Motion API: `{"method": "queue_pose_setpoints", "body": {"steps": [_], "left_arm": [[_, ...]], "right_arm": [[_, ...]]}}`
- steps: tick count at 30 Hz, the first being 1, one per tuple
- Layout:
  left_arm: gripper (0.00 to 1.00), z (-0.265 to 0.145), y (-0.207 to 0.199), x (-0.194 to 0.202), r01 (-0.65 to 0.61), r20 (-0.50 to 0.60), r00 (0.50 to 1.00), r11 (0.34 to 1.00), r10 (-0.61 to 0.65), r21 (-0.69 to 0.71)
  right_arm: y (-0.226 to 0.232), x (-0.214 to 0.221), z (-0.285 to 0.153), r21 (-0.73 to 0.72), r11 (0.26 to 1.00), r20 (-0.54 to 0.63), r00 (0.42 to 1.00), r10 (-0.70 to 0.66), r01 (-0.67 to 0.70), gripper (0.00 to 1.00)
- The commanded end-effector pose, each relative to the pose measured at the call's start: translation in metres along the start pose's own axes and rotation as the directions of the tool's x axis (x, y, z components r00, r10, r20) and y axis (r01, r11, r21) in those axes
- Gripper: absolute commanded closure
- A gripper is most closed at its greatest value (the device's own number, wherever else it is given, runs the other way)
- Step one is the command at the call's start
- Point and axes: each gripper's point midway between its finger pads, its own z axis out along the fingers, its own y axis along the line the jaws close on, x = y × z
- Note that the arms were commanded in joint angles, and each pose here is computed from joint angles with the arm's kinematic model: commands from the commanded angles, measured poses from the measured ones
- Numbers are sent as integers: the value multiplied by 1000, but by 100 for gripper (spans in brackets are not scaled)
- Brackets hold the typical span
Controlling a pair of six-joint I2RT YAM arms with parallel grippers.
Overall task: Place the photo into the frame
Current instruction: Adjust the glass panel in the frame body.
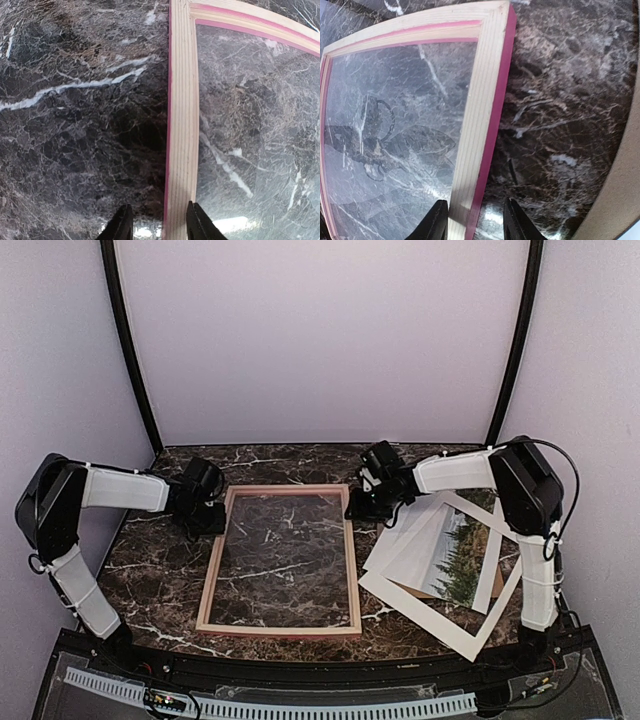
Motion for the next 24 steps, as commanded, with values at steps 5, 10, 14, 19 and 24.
{"method": "queue_pose_setpoints", "body": {"steps": [5,10,14,19,24], "left_arm": [[62,6,-1,-9,6,-7,1000,1000,-6,-18],[62,6,-2,-9,-7,-6,1000,1000,7,-12],[61,5,-5,-10,-10,-5,1000,1000,10,1],[60,3,-8,-10,-10,-5,1000,1000,10,24],[60,1,-8,-10,-14,-1,1000,999,14,29]], "right_arm": [[11,-35,-7,-23,999,48,998,-31,32,62],[12,-52,0,6,1000,72,997,-23,23,60],[1,-63,8,95,995,87,996,-18,10,61],[-12,-70,17,181,983,105,994,-25,6,62],[-13,-67,23,197,980,101,994,-36,15,63]]}}
